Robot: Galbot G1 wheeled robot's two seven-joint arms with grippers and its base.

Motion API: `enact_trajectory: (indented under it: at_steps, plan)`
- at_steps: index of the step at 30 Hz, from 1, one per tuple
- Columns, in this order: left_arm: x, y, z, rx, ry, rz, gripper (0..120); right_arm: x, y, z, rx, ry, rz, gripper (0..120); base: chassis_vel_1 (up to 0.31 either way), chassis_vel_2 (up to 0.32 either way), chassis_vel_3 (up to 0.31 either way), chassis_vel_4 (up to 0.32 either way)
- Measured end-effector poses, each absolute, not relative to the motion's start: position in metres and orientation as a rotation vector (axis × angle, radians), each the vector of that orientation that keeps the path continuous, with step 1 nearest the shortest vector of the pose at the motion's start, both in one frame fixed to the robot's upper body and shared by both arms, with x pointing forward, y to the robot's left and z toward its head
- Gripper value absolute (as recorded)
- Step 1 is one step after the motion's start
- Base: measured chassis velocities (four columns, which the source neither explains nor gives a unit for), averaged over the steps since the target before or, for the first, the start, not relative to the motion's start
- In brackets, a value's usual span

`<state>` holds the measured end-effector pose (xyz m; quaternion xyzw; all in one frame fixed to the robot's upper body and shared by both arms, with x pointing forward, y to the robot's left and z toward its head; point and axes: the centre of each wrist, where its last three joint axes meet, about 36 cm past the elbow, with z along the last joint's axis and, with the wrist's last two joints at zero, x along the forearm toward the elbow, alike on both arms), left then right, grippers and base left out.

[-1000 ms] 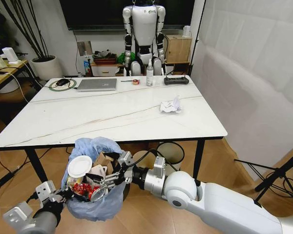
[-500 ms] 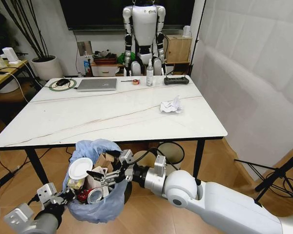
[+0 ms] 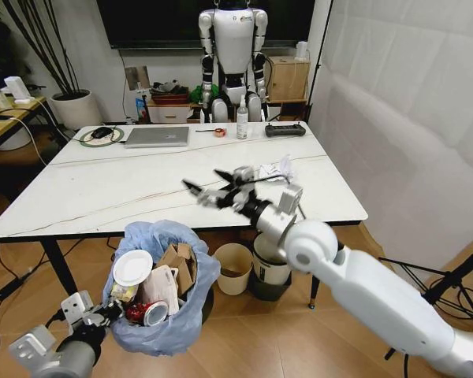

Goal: Pick up the trash bin and place the trash from the table into it.

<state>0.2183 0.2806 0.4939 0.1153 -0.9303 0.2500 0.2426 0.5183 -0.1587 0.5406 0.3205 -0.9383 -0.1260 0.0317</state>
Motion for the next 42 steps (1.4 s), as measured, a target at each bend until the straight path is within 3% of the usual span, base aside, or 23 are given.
enact_trajectory:
  at_steps: [6,19,42]
  plan:
    - [0.217,0.280,0.493,0.316,-2.544,0.676,1,0.581,-0.201,0.529,0.715,-2.856,-0.329,100,0.000,0.000,0.000,0.000]
    - [0.211,0.279,0.500,0.324,-2.556,0.666,1,0.679,-0.228,0.485,0.570,-2.795,-0.320,100,0.000,0.000,0.000,0.000]
    - [0.209,0.277,0.500,0.324,-2.563,0.666,1,0.701,-0.276,0.440,0.412,-2.750,-0.240,100,0.000,0.000,0.000,0.000]
